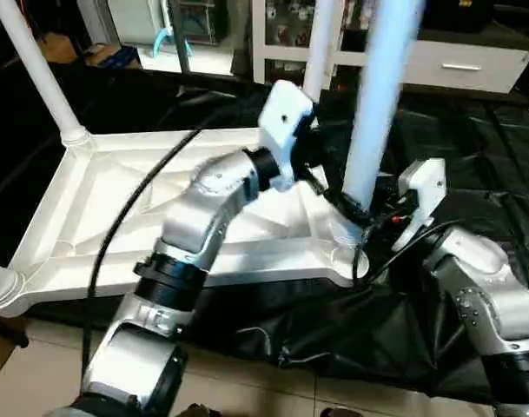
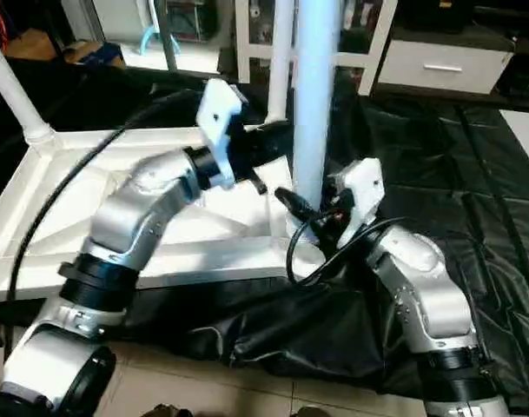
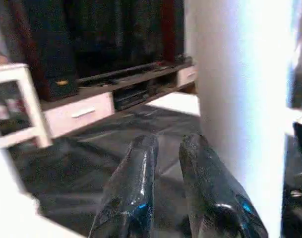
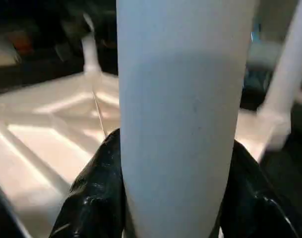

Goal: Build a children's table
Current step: Insert table leg to table base

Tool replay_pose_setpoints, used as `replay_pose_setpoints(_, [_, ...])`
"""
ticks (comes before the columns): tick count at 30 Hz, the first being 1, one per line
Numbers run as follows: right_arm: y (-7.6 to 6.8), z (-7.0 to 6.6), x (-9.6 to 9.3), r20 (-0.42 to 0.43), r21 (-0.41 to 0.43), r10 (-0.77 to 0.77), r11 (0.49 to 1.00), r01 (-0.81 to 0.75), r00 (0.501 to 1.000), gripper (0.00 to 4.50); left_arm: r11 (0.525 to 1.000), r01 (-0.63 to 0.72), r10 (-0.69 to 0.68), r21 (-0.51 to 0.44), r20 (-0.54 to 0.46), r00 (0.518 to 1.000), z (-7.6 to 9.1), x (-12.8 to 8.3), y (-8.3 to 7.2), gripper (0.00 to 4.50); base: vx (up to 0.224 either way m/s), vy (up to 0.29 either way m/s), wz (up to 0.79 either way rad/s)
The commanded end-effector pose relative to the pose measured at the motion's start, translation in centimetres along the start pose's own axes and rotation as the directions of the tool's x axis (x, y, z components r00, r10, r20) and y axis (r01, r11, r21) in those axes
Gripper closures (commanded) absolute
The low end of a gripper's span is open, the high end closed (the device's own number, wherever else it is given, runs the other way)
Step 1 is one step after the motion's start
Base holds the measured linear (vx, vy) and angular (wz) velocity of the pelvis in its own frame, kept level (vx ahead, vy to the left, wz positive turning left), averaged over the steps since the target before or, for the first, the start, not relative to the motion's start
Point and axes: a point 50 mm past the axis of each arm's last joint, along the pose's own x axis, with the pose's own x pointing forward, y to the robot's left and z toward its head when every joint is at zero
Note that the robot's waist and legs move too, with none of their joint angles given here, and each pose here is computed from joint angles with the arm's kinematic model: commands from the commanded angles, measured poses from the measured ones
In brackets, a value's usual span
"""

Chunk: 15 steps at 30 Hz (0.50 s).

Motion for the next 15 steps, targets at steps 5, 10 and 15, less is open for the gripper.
replay_pose_setpoints(5, [-1.0, 0.9, -0.9, 0.067, 0.106, -0.028, 0.994, 0.021, 0.997, 2.66, 0.979, -0.175, 0.186, 0.101, -0.116, 0.976, -1.7, -3.4, 3.7, 3.50, 0.000, 0.000, 0.00])
replay_pose_setpoints(10, [-1.2, 3.1, -1.9, 0.183, 0.311, 0.089, 0.939, -0.143, 0.979, 2.66, 0.961, -0.127, 0.187, 0.246, -0.240, 0.953, -3.7, -6.5, 5.2, 3.50, 0.000, 0.000, 0.00])
replay_pose_setpoints(15, [-0.9, 5.2, -4.0, 0.357, 0.499, 0.261, 0.758, -0.419, 0.897, 2.66, 0.983, 0.136, -0.088, 0.127, -0.325, 0.942, -5.7, -8.7, 2.7, 3.50, 0.000, 0.000, 0.00])
